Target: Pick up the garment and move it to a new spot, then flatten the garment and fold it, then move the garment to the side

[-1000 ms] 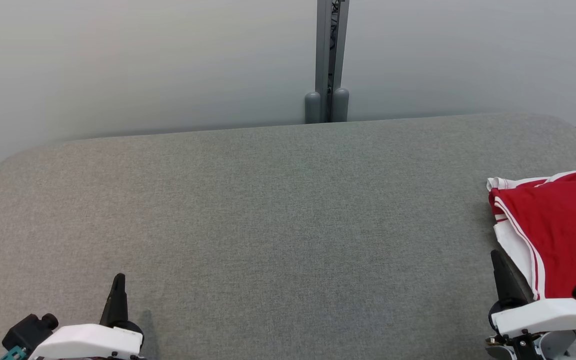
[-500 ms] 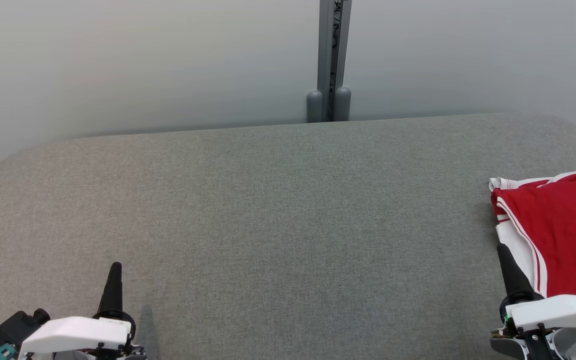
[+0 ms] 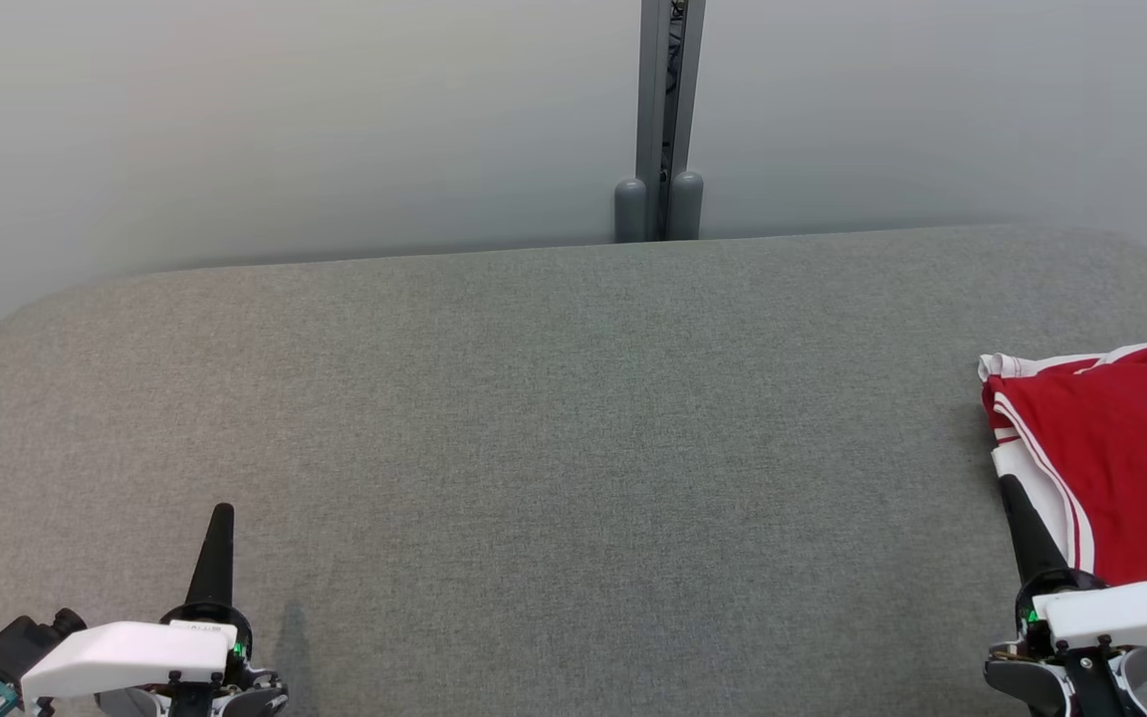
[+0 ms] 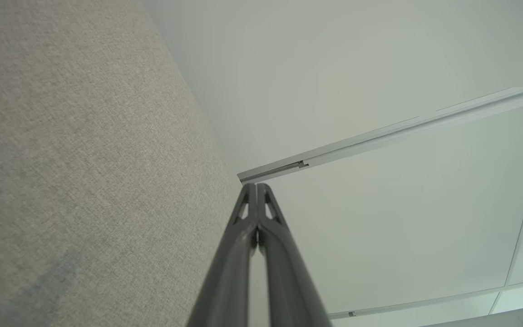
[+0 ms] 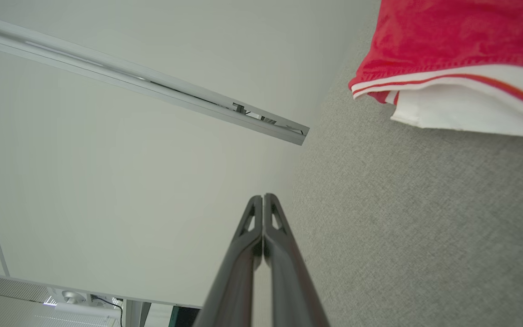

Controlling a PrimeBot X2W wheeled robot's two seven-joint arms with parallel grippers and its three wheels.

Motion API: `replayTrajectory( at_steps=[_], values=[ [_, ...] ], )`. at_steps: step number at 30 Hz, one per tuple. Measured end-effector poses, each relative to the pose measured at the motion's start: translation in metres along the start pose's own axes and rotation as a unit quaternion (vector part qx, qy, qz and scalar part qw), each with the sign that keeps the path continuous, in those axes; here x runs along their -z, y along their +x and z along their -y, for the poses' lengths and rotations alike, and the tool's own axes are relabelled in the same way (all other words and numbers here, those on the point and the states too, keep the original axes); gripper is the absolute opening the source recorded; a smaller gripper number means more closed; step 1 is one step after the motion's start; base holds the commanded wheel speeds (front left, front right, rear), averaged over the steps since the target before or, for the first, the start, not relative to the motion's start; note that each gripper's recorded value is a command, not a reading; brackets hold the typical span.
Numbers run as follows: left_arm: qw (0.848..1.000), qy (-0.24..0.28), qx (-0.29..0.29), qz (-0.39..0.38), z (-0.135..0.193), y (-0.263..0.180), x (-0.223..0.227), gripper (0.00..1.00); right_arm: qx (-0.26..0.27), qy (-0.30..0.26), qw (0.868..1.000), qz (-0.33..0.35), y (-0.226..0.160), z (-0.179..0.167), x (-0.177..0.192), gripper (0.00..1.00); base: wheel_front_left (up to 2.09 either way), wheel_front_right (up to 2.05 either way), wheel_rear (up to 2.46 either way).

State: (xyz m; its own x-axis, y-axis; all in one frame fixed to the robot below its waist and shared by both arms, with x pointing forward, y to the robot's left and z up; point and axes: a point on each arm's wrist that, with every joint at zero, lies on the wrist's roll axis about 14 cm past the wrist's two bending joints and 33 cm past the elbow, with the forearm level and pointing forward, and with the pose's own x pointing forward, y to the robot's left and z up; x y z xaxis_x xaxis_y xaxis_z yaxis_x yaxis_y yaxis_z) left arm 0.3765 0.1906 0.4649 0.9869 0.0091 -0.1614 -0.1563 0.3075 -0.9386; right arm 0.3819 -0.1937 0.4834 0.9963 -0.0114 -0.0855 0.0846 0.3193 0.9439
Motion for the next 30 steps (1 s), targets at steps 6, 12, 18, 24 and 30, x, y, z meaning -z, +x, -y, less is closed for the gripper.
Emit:
replayTrajectory(
  at_steps=[6, 12, 18, 24, 30],
  values=[
    [1.000, -0.024, 0.010, 0.001, 0.005, 0.001, -0.002, 0.00, -0.004, 0.027, 1.000, 0.002, 0.001, -0.002, -0.002, 0.00, 0.00, 0.00, 0.00],
    [0.999, -0.049, 0.022, 0.002, 0.011, 0.002, -0.005, 0.00, -0.009, 0.053, 0.999, 0.003, 0.002, -0.005, -0.004, 0.00, 0.00, 0.00, 0.00],
    [0.997, -0.073, 0.031, 0.002, 0.016, 0.003, -0.008, 0.00, -0.016, 0.077, 0.997, 0.003, 0.002, -0.009, -0.006, 0.00, 0.00, 0.00, 0.00],
    [0.994, -0.096, 0.042, 0.004, 0.020, 0.003, -0.011, 0.00, -0.022, 0.099, 0.995, 0.001, 0.003, -0.011, -0.007, 0.00, 0.00, 0.00, 0.00],
    [0.992, -0.115, 0.051, 0.004, 0.024, 0.003, -0.013, 0.00, -0.027, 0.120, 0.992, 0.001, 0.004, -0.014, -0.008, 0.00, 0.00, 0.00, 0.00]
  ],
)
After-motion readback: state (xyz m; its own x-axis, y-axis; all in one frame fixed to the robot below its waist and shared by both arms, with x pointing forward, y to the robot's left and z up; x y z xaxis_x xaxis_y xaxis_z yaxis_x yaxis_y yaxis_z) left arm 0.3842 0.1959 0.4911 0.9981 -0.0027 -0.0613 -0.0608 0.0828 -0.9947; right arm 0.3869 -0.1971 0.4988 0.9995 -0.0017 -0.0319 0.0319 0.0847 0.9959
